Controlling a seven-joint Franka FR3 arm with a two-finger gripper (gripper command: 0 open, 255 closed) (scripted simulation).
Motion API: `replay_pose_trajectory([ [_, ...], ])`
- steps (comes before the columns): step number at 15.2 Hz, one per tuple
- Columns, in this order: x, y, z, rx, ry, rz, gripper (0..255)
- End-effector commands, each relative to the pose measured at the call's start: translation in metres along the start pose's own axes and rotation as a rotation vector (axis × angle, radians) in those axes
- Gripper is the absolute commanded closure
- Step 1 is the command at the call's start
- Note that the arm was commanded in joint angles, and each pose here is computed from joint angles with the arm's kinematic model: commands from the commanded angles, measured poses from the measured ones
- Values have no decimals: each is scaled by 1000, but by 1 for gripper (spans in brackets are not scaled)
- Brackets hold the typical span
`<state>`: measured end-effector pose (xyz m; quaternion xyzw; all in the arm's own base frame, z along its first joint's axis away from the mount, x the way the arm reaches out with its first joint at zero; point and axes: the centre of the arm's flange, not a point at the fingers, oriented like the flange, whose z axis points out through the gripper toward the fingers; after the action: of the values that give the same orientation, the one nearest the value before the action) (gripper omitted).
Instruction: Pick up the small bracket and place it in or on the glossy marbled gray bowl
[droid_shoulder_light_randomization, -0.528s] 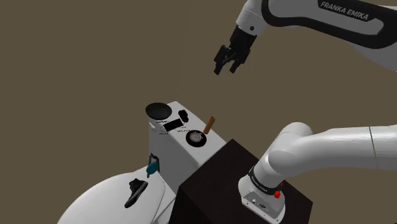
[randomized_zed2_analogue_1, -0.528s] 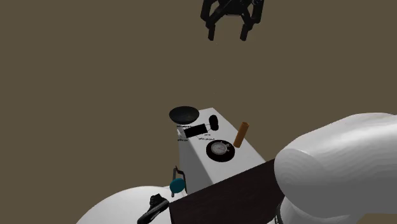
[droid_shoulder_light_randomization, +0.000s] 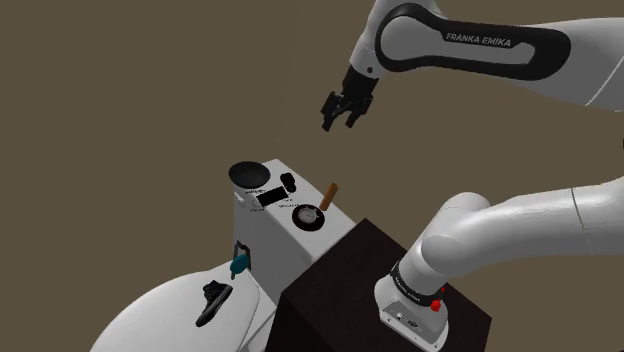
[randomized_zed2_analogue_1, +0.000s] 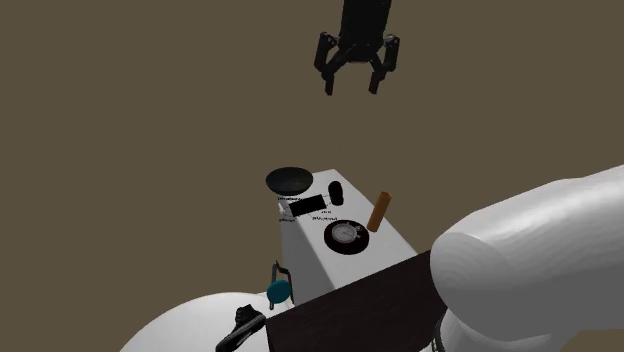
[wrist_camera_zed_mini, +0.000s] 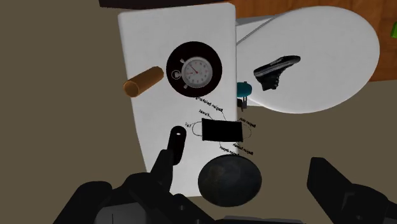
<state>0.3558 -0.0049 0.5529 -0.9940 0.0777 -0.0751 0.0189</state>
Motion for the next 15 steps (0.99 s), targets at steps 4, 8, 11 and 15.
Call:
replay_pose_trajectory([
  [4,29,13,60,-5,-10,3,0],
  [8,51,23,108,-9,-19,5,0],
  [11,68,31,143,-13,-26,7,0],
  [15,90,42,190,-17,-35,10,0],
])
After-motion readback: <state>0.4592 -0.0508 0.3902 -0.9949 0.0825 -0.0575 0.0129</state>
